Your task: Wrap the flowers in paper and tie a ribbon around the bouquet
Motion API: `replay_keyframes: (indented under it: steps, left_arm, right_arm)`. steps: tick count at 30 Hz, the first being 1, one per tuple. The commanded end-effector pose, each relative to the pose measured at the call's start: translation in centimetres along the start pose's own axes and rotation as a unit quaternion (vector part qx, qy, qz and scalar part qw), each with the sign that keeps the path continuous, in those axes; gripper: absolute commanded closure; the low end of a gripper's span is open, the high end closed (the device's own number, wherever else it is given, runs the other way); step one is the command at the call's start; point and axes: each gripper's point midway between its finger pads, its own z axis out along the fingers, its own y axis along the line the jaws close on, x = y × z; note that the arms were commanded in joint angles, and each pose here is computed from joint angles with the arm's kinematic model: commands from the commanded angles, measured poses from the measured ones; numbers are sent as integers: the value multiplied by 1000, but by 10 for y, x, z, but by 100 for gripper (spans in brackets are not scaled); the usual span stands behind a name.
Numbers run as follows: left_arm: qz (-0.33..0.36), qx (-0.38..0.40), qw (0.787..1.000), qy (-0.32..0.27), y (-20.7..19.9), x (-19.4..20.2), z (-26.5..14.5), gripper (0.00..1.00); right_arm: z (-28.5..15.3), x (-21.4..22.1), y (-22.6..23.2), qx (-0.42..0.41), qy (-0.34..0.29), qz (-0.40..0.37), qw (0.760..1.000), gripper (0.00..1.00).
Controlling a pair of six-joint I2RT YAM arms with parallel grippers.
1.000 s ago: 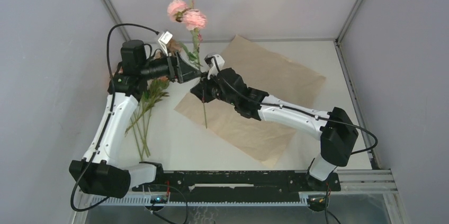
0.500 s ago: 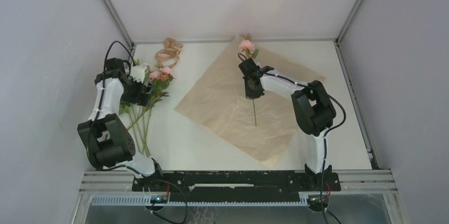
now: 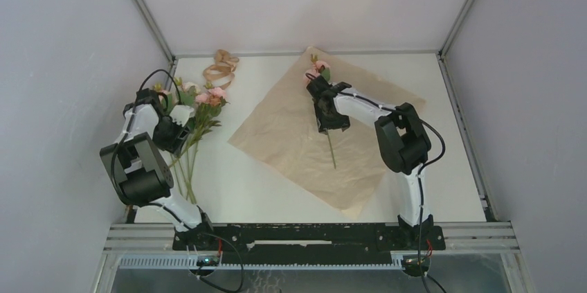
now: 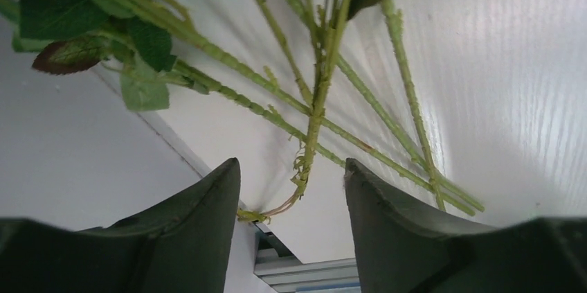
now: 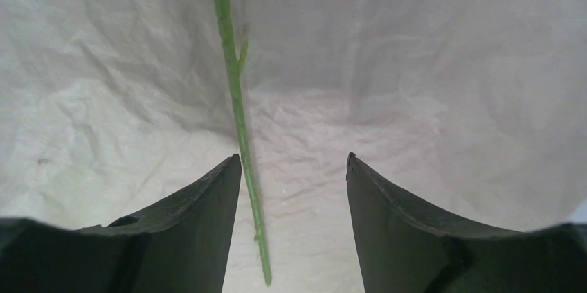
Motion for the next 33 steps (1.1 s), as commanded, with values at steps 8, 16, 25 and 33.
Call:
replay_keyframes:
  steps: [8,16,25,33]
  left_arm:
    - [77,9,997,-4,-12,4,10,51]
    - [74,42,996,-4,-18,-5,28,59]
    - [61,33,998,7,-13,-6,38,67]
    - [49,38,998,9,-14,-7,41,68]
  right_arm:
    - [-81,-5,1,19,-75,-19,997,35]
    - [-81,2,3,28,-66,-16,997,35]
    - [-82,8,5,31,-62,-22,997,35]
    - [-85,10,2,38,-68,-30,996,35]
